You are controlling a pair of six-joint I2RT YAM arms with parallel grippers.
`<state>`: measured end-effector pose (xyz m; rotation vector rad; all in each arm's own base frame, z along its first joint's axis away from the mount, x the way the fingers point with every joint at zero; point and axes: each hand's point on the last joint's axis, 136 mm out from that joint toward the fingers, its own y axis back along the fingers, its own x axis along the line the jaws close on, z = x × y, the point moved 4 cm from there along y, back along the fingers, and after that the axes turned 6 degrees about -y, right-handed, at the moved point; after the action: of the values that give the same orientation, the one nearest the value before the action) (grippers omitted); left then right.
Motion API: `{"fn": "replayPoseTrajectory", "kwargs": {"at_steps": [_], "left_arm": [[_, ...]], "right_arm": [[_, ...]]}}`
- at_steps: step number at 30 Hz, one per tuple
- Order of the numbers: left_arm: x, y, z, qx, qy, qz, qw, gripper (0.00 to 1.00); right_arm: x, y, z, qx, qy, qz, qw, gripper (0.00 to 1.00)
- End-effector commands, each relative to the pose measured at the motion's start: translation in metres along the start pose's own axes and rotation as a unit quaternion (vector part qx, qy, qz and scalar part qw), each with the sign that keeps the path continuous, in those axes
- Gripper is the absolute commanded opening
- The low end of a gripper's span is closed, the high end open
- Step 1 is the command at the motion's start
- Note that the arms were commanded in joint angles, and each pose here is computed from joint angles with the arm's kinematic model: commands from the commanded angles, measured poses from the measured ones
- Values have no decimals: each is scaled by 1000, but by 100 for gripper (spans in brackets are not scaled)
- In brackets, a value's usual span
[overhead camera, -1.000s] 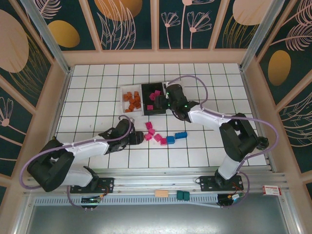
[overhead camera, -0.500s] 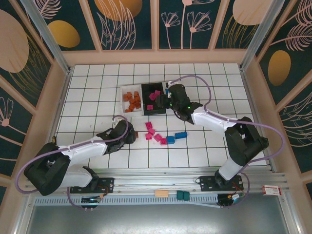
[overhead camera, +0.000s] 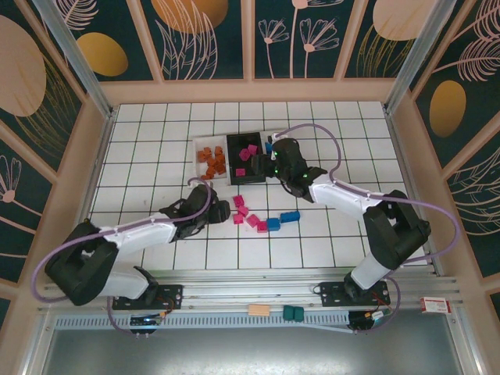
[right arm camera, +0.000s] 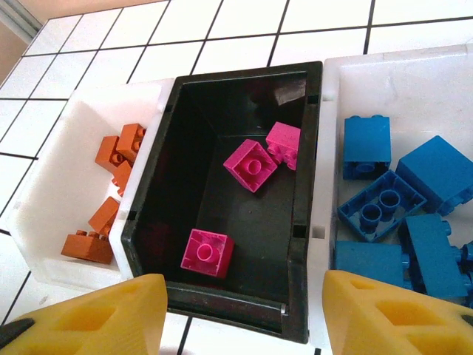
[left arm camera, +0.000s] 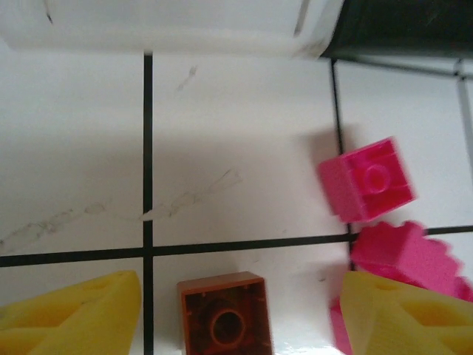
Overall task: Sort the legos into containers by color
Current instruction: Pick up the lego from the middle-left of the table, then place the lego in the container.
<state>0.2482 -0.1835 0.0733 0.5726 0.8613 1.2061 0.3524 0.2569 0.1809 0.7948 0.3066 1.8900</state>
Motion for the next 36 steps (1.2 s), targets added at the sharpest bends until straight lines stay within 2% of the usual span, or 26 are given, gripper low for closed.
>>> {"fn": "replayPoseTrajectory", "kwargs": {"at_steps": [1, 3, 7, 12, 16, 19, 23, 26, 31, 36], "left_arm": [[-4, -8, 4, -2, -8, -1, 1000, 70], [2, -11, -2, 5, -12, 17, 1000, 69], [11, -16, -12, 18, -20, 35, 999, 60], [13, -23, -18, 25, -21, 41, 999, 41], [12, -12, -9, 9, -21, 41, 999, 33], [4, 5, 13, -21, -26, 40, 999, 29], [-9, 28, 67, -81, -44, 62, 994, 29], [-10, 29, 109, -112, -34, 63, 991, 29], [0, 6, 159, -131, -12, 81, 988, 27], [7, -32, 179, -115, -2, 95, 989, 27]], "right_arm": [[-4, 10, 9, -22, -13, -1, 1000, 58], [-6, 12, 9, -24, -15, -2, 1000, 58], [-10, 14, 10, -27, -20, -3, 999, 58], [-10, 13, 8, -26, -24, -3, 999, 59], [-12, 16, 7, -25, -25, -7, 999, 58], [-13, 21, 4, -25, -26, -6, 999, 59], [-13, 30, 1, -31, -31, 7, 999, 58], [-13, 38, -6, -32, -37, 24, 998, 58], [-14, 48, -20, -19, -30, 39, 999, 58], [-13, 61, -35, -8, -17, 49, 999, 58]]}}
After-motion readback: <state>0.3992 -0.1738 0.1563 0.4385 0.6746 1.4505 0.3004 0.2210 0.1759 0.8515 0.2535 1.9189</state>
